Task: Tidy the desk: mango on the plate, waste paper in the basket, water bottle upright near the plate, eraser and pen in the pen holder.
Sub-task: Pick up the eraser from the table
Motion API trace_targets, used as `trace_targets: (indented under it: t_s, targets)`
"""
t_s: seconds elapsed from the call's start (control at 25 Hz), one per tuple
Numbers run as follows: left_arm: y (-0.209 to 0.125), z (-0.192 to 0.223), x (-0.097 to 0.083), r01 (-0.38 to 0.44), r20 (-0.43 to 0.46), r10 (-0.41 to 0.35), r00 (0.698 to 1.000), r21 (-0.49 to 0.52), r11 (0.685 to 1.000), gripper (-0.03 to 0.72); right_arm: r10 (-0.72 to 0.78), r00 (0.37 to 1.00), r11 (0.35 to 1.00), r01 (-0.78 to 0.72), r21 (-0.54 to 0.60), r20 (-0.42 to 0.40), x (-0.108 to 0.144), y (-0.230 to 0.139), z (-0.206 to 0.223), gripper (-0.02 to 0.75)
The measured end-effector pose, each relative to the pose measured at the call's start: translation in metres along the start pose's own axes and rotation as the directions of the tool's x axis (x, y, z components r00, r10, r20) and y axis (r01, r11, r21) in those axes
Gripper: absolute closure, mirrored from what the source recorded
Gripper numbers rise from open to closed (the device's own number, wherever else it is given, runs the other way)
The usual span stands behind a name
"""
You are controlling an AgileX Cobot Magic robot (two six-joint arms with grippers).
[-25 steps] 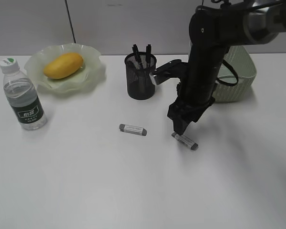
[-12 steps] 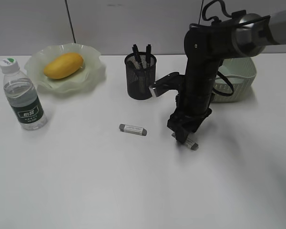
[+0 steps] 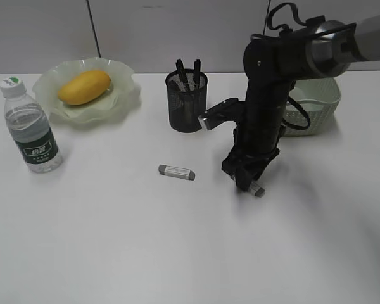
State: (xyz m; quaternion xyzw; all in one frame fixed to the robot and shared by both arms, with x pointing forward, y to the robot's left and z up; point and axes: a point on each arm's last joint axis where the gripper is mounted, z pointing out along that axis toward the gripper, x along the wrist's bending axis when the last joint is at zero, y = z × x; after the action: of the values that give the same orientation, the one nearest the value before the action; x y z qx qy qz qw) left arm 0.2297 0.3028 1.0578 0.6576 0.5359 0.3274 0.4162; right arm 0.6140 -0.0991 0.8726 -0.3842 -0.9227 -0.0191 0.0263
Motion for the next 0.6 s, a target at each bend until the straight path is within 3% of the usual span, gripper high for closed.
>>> trace_targets:
  t_s: [0.12,0.24,0.36,0.52,0.6]
  targets:
    - [0.000,0.000,0.000,0.000,0.000,0.000,1.000,-0.001,1.000,0.198,0.032,0.999,0.999,-0.032,0.011,-0.003,0.000,-0.001,0.001,0.447]
    - [0.000,0.000,0.000,0.000,0.000,0.000,1.000,-0.001,1.000,0.198,0.058,0.998,0.998,-0.058,0.005,-0.004,0.000,0.000,0.001,0.573]
    - [0.000,0.000,0.000,0.000,0.000,0.000,1.000,-0.001,1.000,0.198,0.075,0.997,0.997,-0.075,-0.021,-0.010,0.001,0.001,-0.006,0.570]
    - [0.000,0.000,0.000,0.000,0.000,0.000,1.000,-0.001,1.000,0.198,0.117,0.993,0.967,-0.114,-0.228,-0.001,0.004,0.011,-0.052,0.570]
    - [0.000,0.000,0.000,0.000,0.000,0.000,1.000,-0.001,1.000,0.198,0.137,0.990,0.908,-0.123,-0.402,0.008,0.005,0.019,-0.088,0.570]
